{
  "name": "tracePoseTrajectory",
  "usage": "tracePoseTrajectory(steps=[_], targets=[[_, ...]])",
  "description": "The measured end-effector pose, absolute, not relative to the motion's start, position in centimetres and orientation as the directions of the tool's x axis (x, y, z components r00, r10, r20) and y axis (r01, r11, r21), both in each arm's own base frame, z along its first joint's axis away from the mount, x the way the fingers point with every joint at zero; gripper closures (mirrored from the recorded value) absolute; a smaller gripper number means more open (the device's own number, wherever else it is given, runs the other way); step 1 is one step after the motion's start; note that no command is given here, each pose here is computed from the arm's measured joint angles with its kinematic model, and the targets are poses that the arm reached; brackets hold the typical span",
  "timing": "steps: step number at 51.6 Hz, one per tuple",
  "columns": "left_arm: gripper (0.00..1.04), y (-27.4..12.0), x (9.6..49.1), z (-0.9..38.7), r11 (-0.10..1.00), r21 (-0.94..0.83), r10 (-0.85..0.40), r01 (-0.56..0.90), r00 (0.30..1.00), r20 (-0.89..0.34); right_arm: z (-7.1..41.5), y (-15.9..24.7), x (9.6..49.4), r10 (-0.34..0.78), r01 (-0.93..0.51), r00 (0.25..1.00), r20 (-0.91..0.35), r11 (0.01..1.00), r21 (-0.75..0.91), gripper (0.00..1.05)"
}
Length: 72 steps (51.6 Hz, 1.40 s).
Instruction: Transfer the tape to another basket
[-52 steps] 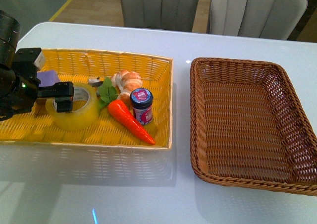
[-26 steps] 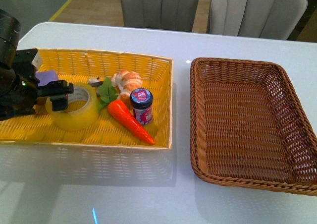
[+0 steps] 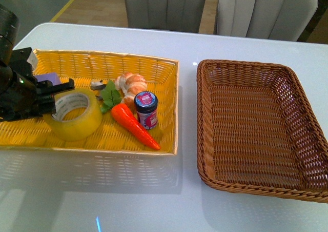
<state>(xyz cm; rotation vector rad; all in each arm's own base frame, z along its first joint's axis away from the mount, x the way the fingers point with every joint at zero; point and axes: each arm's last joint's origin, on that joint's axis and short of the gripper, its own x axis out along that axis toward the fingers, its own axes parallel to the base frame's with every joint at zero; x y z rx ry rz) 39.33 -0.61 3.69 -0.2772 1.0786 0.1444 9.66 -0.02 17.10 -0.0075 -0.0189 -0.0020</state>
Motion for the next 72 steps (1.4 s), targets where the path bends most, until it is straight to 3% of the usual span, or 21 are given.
tracePoseTrajectory(steps=[19,36,51,61,72], targets=[[0.90,0.3,39.1,10.3,0.905,-0.295,-0.064,-0.307,0.586,-0.808,17.1,0.0,9.7,-0.002,0.002,1.000,0.019,1.000,-0.007,0.09],[0.90,-6.8,40.3,14.0,0.911,-0.385,-0.210,-0.149,0.637,-0.742,17.1,0.0,9.7,-0.002,0.002,1.000,0.019,1.000,-0.007,0.09],[0.90,-15.8,40.3,16.5,0.905,-0.420,-0.367,0.063,0.613,-0.700,17.1,0.0,9.7,-0.002,0.002,1.000,0.019,1.000,-0.007,0.09],[0.90,-19.1,39.9,16.0,0.895,-0.430,-0.415,0.119,0.576,-0.704,17.1,0.0,9.7,-0.002,0.002,1.000,0.019,1.000,-0.007,0.09],[0.90,-22.8,38.9,14.4,0.879,-0.436,-0.471,0.192,0.490,-0.734,17.1,0.0,9.7,-0.002,0.002,1.000,0.019,1.000,-0.007,0.09]])
